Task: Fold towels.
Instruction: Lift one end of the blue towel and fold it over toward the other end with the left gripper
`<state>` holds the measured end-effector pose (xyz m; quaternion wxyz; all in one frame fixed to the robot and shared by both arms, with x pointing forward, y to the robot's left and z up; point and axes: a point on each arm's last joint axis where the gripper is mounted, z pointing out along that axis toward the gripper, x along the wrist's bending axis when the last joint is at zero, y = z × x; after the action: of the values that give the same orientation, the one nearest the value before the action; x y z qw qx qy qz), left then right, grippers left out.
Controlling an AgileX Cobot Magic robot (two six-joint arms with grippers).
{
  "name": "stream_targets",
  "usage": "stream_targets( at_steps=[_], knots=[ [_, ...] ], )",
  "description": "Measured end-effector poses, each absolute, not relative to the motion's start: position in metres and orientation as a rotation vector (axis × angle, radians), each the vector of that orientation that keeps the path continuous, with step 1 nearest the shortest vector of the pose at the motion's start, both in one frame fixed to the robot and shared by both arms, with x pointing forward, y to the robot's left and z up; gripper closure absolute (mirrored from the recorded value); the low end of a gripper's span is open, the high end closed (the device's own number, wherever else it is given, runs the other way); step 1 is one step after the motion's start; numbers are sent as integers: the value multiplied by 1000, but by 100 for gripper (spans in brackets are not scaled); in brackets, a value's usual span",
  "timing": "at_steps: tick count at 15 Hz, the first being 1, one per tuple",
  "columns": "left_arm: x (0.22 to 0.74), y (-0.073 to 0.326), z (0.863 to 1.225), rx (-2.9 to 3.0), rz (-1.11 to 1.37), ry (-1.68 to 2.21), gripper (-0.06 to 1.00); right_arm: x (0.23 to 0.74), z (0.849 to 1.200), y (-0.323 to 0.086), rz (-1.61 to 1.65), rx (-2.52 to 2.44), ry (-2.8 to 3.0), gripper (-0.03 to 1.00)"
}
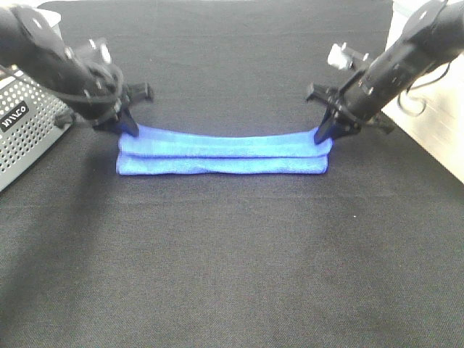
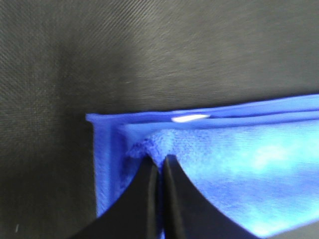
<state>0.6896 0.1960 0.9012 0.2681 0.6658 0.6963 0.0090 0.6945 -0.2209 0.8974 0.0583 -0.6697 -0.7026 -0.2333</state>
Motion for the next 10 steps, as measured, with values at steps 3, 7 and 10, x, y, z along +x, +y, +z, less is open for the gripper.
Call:
stream_targets(
  at_steps=[3,7,10],
  knots=[
    [688,196,883,1822,-18,1909,73,695,884,-221,-673,-2026,-2115,73],
    [692,195,893,1829,-1,1882,18,693,893,-219,-650,-1986,-2107,20],
    [692,199,907,1802,24,1908,15,689,916,-221,-635,-1978,-2150,16]
  ],
)
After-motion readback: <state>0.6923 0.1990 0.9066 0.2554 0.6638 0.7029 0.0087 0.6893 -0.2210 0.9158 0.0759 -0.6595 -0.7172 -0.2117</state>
